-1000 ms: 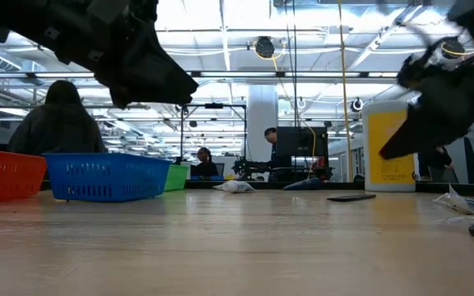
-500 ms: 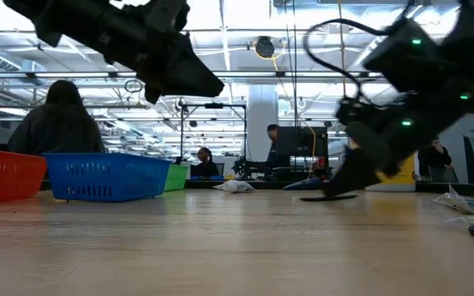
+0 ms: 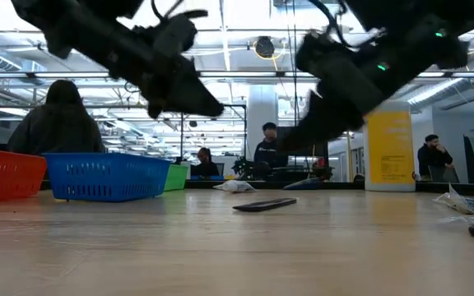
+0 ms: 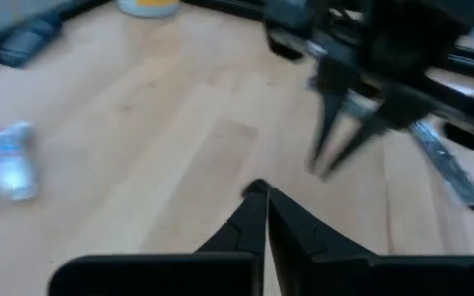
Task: Pick & Place Travel size toiletries
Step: Put the black comb into the yellow bin
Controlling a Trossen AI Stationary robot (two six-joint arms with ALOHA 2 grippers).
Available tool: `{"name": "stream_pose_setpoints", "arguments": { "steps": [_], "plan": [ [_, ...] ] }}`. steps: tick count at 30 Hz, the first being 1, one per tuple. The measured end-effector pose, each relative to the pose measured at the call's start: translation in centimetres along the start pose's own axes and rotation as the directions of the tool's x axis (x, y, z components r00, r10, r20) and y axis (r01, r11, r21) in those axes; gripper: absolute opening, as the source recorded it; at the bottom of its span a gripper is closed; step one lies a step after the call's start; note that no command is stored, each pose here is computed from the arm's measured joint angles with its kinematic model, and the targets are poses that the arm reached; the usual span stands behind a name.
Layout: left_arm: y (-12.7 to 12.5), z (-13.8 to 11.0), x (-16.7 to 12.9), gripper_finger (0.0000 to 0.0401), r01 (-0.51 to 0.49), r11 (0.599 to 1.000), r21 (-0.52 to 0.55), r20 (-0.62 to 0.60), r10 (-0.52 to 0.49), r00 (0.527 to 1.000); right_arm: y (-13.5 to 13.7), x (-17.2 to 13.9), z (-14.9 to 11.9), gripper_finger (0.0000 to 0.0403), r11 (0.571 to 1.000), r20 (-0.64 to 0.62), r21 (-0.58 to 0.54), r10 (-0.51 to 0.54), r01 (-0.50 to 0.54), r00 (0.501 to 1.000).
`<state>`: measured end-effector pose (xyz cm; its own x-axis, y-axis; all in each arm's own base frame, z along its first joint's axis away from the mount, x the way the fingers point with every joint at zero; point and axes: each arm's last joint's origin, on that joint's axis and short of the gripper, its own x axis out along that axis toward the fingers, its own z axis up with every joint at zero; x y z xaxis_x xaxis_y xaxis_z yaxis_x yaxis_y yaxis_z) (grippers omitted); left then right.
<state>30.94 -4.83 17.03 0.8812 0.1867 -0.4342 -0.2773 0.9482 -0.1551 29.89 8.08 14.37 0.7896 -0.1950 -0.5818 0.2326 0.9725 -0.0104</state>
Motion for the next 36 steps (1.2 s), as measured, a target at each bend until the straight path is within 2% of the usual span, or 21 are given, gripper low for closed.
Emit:
{"name": "stream_pose_setpoints", "arguments": {
  "steps": [4,8,12,16,20,26,31,36],
  "plan": [
    [0.3,-2.0,2.8,0.0003,0.041,0.998,-0.039,-0.077,-0.044,0.996,-0.2,-0.8,-0.4,0.0076,0.99,-0.006,-0.139,0.022,-0.023,1.0],
    [0.0,-2.5,5.8,0.0008,0.061,0.997,-0.048,-0.151,-0.068,0.986,-0.1,-0.2,-1.1,0.0136,0.959,-0.043,-0.274,0.055,-0.064,0.998],
    [-0.6,-3.0,8.2,0.0002,0.082,0.996,-0.028,-0.241,-0.086,0.967,0.1,0.8,-2.2,0.0191,0.904,-0.08,-0.42,0.05,-0.079,0.996],
    [-1.0,-3.4,9.6,0.001,0.055,0.998,-0.001,-0.317,-0.053,0.947,0.3,1.6,-3.0,0.0225,0.835,-0.082,-0.546,0.029,-0.07,0.996],
    [-1.0,-3.8,10.3,0.0005,0.056,0.998,0.023,-0.329,-0.045,0.943,0.3,2.1,-3.2,0.0232,0.778,-0.078,-0.624,0.02,-0.065,0.997],
    [-1.0,-4.1,10.6,0.0011,0.086,0.995,0.051,-0.327,-0.065,0.943,0.2,2.3,-3.3,0.0222,0.701,-0.075,-0.711,-0.004,-0.051,0.997],
    [-0.9,-4.3,10.7,0.0002,0.091,0.994,0.068,-0.335,-0.063,0.94,0.1,2.4,-3.2,0.0215,0.669,-0.034,-0.743,-0.055,0.011,0.998],
    [-0.8,-5.1,11.0,0.0013,0.09,0.993,0.074,-0.366,-0.057,0.929,0.4,2.2,-3.2,0.0215,0.668,-0.022,-0.744,-0.059,0.023,0.998]
  ]
}}
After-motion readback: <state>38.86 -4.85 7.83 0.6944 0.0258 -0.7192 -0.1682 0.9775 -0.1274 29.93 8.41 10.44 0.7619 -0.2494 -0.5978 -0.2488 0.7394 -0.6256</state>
